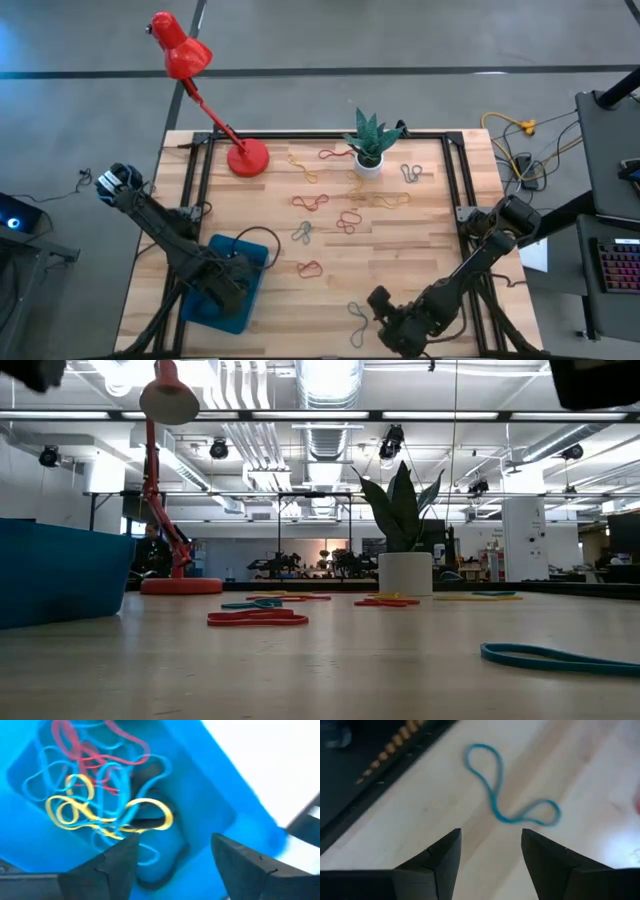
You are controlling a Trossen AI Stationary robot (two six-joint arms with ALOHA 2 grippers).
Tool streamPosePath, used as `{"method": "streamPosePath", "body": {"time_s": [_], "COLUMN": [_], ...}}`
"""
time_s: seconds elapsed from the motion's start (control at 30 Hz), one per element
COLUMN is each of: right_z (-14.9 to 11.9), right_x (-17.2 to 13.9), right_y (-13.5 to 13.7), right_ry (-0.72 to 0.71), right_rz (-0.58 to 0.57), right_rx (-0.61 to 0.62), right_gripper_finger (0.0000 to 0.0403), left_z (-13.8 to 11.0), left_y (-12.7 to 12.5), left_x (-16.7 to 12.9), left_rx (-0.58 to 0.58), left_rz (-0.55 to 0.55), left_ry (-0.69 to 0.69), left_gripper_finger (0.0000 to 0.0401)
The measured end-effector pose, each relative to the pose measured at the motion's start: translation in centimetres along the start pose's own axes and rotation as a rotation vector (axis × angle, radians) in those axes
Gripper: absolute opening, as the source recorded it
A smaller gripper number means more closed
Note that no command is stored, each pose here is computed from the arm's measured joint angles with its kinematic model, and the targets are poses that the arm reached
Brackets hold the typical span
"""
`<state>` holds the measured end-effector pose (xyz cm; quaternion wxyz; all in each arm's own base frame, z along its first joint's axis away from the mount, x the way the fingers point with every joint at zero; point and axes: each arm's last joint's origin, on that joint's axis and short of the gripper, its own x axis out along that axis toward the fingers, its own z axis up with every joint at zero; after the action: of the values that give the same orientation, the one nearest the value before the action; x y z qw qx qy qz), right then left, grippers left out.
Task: Pick and place rubber bands into bin
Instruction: Put the blue rubber band into the blue bin
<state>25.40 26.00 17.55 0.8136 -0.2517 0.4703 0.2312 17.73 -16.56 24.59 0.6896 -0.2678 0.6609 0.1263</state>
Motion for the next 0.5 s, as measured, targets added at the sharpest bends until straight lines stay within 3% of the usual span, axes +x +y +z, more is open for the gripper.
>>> {"method": "streamPosePath", "body": {"time_s": [0.1, 0.27, 0.5], "right_z": [0.0, -0.3, 0.3], "right_x": [1.1, 2.4, 3.0], "right_y": [-0.4, -1.7, -3.4], "right_ry": [0.007, 0.040, -0.033], "right_rz": [0.067, 0.061, 0.115], "right_rx": [-0.048, -0.069, -0.068], "right_gripper_finger": [0.0194, 0.0194, 0.0194], "left_z": [0.2, 0.8, 1.4], "left_y": [-1.0, -2.4, -3.8], "left_x": [-1.2, -2.8, -3.9], "left_rx": [0.046, 0.055, 0.108], "left_rz": [-0.070, -0.159, -0.273], "left_ry": [-0.041, -0.180, -0.306], "left_gripper_finger": [0.0250, 0.0253, 0.0253]}}
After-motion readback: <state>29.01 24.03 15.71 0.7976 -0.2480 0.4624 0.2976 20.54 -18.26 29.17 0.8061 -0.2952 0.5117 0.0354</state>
